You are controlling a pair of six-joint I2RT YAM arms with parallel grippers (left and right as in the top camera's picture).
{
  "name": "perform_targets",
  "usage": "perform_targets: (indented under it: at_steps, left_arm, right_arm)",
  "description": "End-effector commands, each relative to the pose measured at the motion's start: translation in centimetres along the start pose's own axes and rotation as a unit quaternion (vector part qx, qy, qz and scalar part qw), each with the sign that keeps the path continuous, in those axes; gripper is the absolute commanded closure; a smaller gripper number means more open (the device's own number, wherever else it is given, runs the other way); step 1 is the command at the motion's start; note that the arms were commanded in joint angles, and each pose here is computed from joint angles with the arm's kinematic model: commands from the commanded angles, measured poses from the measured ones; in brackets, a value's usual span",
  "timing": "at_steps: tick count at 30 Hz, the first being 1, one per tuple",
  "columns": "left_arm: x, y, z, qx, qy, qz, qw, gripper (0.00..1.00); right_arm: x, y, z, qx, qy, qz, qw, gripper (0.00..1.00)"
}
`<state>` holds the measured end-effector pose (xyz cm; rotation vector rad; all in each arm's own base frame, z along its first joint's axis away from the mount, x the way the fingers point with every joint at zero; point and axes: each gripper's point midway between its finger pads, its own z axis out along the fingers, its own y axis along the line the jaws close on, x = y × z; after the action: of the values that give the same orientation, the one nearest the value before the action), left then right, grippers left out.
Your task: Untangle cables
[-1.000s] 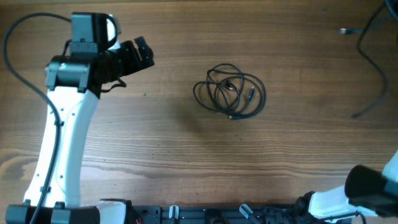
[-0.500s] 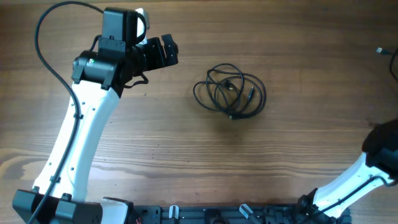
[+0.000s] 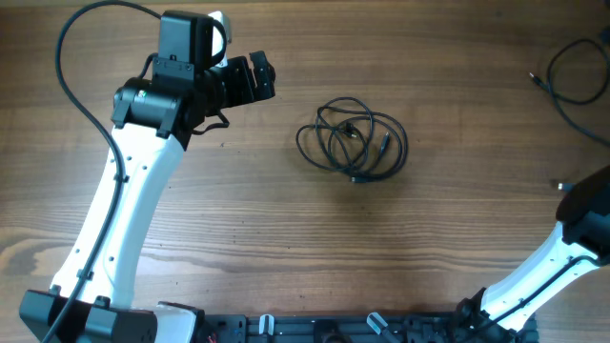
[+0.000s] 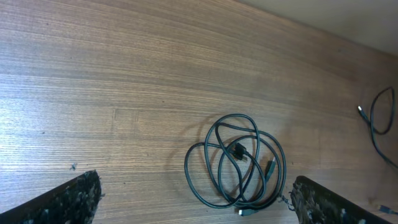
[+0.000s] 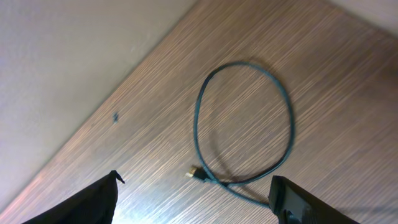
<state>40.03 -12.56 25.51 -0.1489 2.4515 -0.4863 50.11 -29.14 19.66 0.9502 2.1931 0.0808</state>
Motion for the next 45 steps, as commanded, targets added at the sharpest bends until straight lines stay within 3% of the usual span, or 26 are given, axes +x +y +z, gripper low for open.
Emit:
perform_targets:
  at_steps: [1, 5, 11, 16, 26, 31, 36, 45]
  left_arm:
    - [0.2, -0.2, 0.5, 0.004, 0.007, 0.0, 1.0, 0.0]
    - [0.3, -0.1, 1.0, 0.001, 0.012, -0.001, 1.0, 0.0]
    - [1.4, 0.3, 2.9, -0.006, 0.042, -0.042, 0.998, 0.0]
    - [3.6, -1.4, 5.2, 0.003, 0.082, -0.028, 0.996, 0.03]
    - [10.5, -6.4, 14.3, -0.005, 0.16, -0.123, 0.979, 0.16]
    - [12.9, -8.8, 17.9, 0.005, 0.165, -0.148, 0.975, 0.31]
    - [15.2, -8.2, 19.7, -0.02, 0.188, -0.167, 0.968, 0.39]
    - [14.7, -6.4, 20.6, -0.063, 0.154, -0.16, 0.973, 0.45]
  right_arm:
    - [0.1, 2.5, -1.9, -0.053, 0.009, -0.011, 0.998, 0.2]
    - [0.6, 5.2, -6.1, -0.104, 0.022, -0.018, 0.994, 0.21]
    - [5.9, 11.6, -9.7, -0.217, 0.112, -0.062, 0.968, 0.21]
    - [9.8, 14.2, -9.7, -0.207, 0.16, -0.099, 0.96, 0.21]
    - [11.3, 15.2, -9.4, -0.179, 0.168, -0.122, 0.962, 0.2]
    - [11.4, 14.6, -9.2, -0.163, 0.17, -0.122, 0.964, 0.2]
    - [11.5, 14.6, -9.2, -0.162, 0.171, -0.123, 0.964, 0.2]
    - [11.5, 14.7, -9.2, -0.163, 0.172, -0.126, 0.963, 0.2]
